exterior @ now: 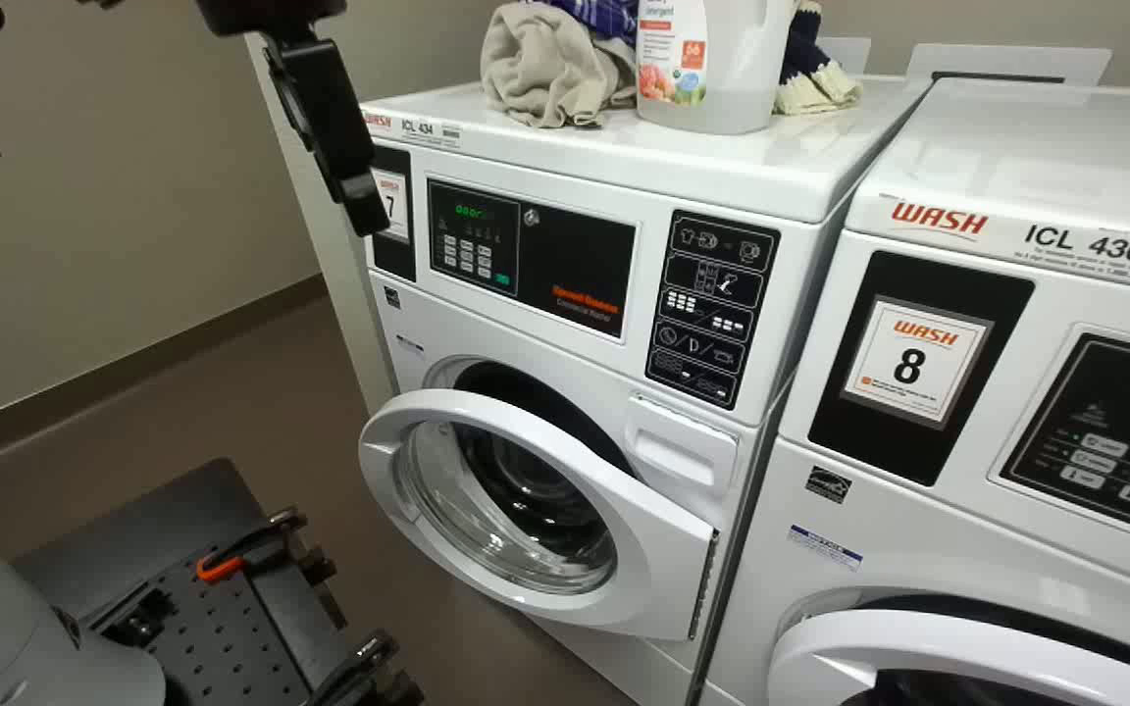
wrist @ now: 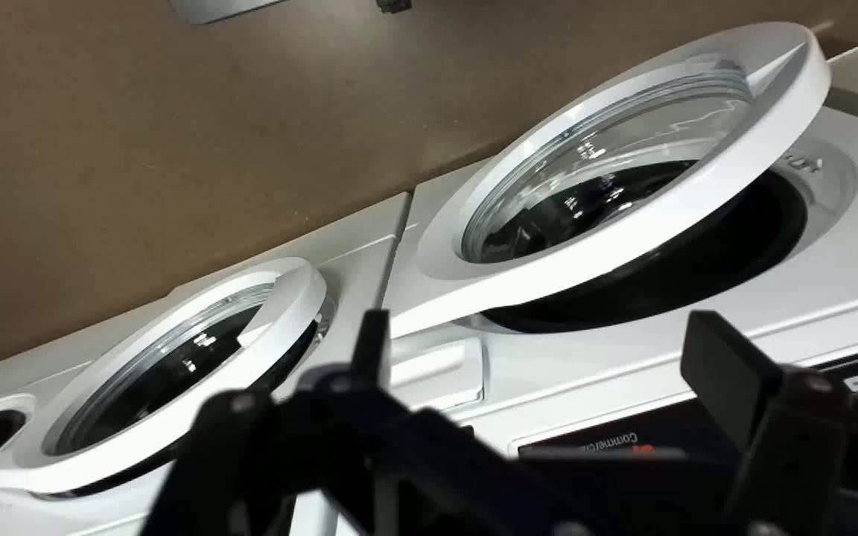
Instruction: Open the detergent tray on the first washing machine from the left
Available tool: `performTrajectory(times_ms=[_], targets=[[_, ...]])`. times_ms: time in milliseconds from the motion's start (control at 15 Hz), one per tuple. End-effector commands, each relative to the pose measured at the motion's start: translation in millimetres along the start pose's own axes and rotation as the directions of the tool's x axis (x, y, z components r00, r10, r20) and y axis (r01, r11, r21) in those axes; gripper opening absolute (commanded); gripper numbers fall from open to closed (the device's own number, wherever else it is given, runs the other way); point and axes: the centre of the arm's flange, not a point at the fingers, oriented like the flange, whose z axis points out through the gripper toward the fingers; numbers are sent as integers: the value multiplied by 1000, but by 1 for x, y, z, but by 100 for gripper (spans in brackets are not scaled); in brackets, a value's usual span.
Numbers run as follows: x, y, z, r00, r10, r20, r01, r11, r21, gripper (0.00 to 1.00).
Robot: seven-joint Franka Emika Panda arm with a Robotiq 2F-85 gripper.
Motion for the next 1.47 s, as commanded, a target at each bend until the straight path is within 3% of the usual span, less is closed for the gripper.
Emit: performTrajectory(times_ms=[0, 400, 600, 733, 1067, 1400], targets=[[0, 0, 0, 1000, 0, 0, 0, 1000, 0, 100], [0, 0, 0, 1000, 0, 0, 0, 1000, 0, 100], [7, -9, 17, 995, 97, 11, -96, 994, -51, 100], [17, -11, 34, 975, 223, -11, -224, 973, -62, 100], [48, -5, 86, 879, 462, -113, -470, 881, -55, 100], [76, 10, 163, 721, 670, -176, -688, 723, -68, 100]])
